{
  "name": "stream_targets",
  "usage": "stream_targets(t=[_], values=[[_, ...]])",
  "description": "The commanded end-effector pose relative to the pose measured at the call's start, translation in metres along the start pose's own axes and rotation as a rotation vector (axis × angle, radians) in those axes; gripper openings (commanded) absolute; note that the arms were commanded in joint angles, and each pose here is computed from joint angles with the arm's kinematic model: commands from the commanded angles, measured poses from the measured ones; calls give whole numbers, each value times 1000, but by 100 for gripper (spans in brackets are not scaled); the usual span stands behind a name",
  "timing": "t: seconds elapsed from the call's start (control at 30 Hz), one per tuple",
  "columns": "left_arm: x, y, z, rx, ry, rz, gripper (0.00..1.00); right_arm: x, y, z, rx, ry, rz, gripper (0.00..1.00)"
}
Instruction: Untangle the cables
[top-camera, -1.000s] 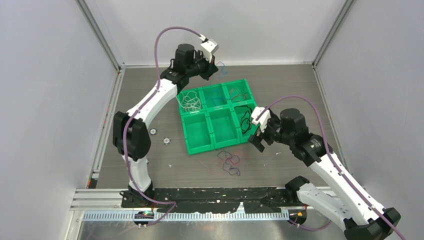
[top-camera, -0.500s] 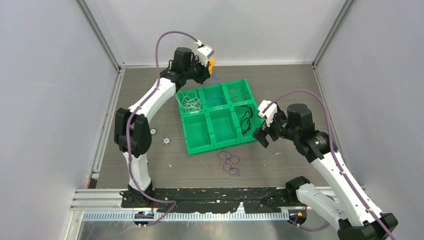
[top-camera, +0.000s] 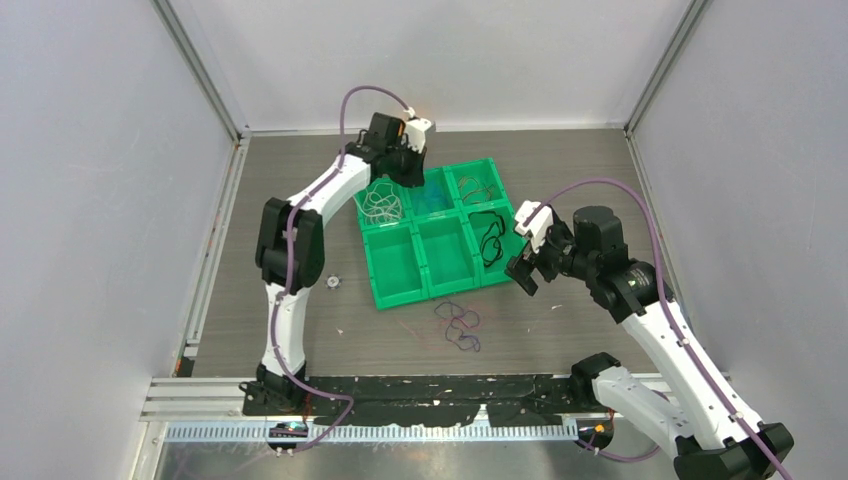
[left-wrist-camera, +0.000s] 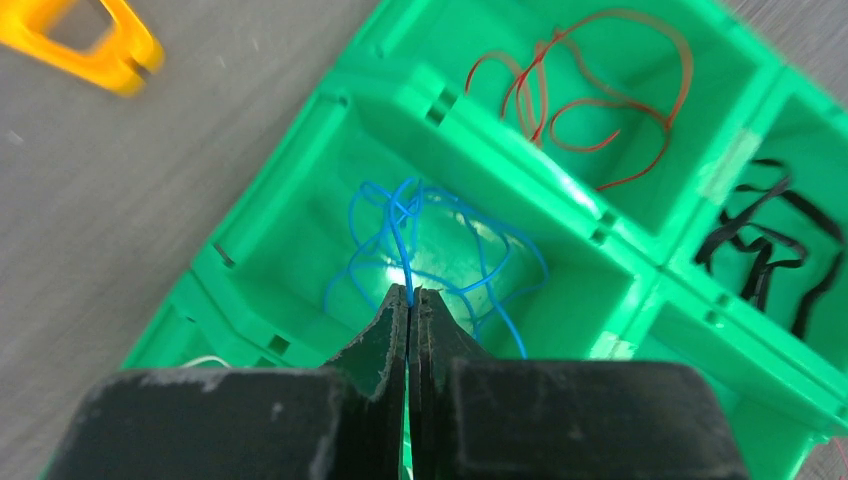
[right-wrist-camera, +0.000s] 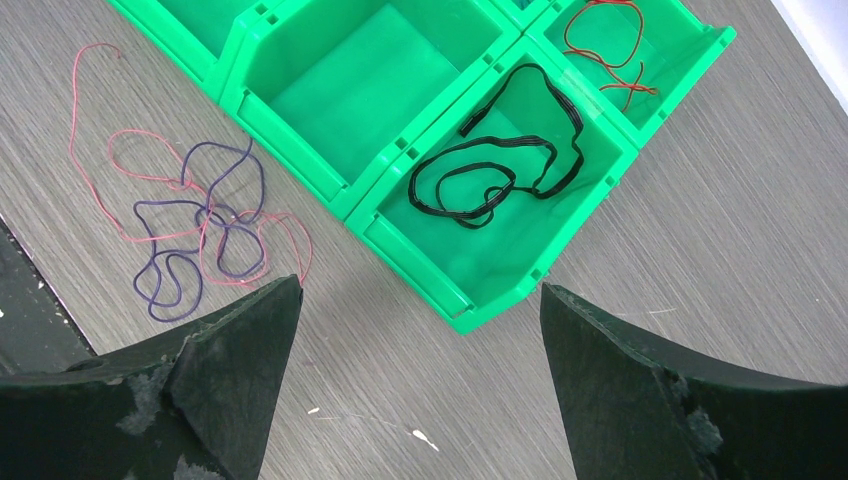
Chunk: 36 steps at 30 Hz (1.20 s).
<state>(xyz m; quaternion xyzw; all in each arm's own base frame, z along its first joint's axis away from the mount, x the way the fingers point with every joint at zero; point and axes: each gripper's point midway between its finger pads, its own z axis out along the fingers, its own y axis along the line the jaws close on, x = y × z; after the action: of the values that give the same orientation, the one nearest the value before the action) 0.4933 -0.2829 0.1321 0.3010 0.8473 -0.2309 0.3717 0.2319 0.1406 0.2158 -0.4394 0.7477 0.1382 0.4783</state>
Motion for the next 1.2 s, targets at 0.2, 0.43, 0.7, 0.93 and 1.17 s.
stream_targets(t=[0.2,0.43,0.7,0.93,1.17], values=[[-25,-25,-16,56,11,-33,36,3,6,2,-54,13,-27,95],[-105,-69,-112,116,-213,23,76,59,24,26,-217,221,-44,99],[-87,-109,-234,121,-419,235,99,47,61,39,-379,172,1,95],[-20,-135,-290,94,-504,308,99,41,117,75,-472,154,-123,91],[34,-135,-294,64,-410,297,100,56,138,129,-478,231,-186,80]])
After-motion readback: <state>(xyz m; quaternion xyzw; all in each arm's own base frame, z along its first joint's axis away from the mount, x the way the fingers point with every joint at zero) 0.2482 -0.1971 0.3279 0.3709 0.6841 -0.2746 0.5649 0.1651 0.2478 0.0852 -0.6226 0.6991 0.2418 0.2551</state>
